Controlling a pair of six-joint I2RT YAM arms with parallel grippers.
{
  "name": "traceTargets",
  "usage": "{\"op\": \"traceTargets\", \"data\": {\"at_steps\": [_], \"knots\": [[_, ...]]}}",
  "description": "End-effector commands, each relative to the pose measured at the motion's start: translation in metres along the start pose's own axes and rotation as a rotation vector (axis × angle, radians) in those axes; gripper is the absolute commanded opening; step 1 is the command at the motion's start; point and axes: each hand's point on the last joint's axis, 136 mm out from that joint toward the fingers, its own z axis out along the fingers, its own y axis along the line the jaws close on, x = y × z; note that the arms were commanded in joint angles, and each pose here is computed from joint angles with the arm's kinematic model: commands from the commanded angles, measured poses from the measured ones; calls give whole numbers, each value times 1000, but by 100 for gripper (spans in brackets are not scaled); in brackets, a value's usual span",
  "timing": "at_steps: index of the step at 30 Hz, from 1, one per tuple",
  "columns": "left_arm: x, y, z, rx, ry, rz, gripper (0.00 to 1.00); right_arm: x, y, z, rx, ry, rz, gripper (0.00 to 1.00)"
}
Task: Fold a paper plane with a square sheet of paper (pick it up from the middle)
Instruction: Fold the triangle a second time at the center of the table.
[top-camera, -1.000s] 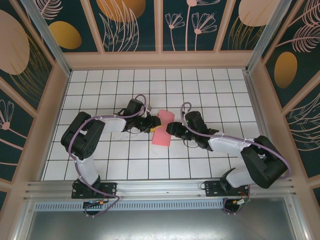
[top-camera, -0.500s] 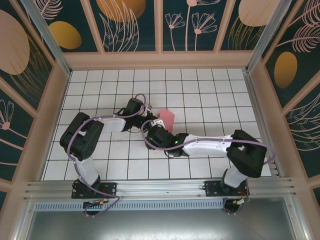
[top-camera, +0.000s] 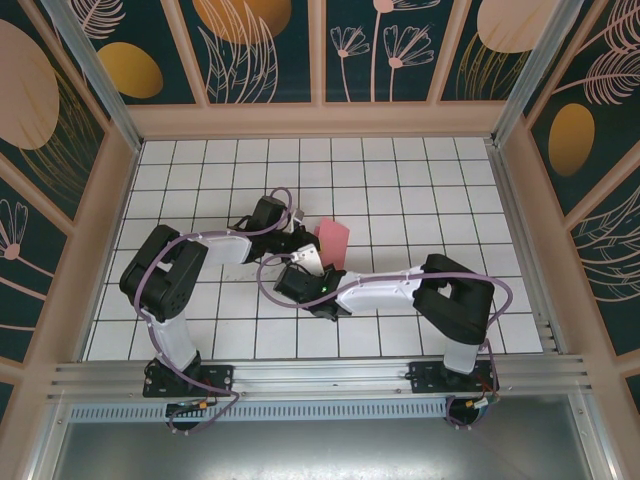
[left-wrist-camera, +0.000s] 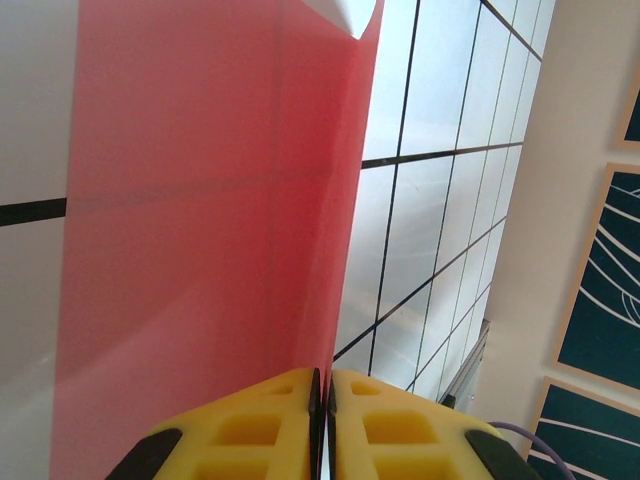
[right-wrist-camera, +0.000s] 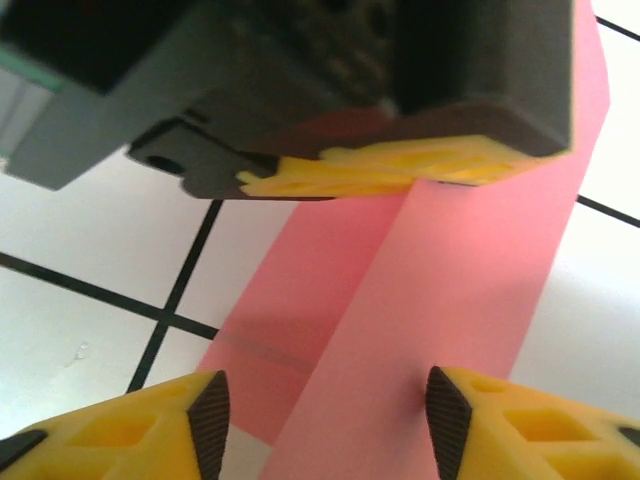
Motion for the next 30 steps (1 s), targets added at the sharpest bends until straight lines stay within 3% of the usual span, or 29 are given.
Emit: {"op": "traceTargets", "data": {"at_steps": [1, 11, 15, 18, 21, 25, 30], "knots": [[-2, -21, -6, 42, -10, 44, 14, -7, -10, -6, 51, -25, 14, 46], [-3, -19, -8, 25, -23, 36, 16, -14, -17, -17, -5, -51, 59, 11], [-8, -18, -14, -11, -66, 41, 28, -14, -16, -16, -45, -39, 73, 2], [-15, -4, -25, -109, -141, 31, 44, -15, -15, -16, -100, -33, 98, 0], [-22, 5, -46, -204, -253, 26, 50, -18, -15, -18, -188, -33, 150, 0], [-20, 16, -65, -254, -334, 2, 52, -26, -22, -24, -363, -48, 265, 0], [-10, 13, -72, -199, -345, 8, 47, -30, -40, -36, -661, -53, 429, 0]]}}
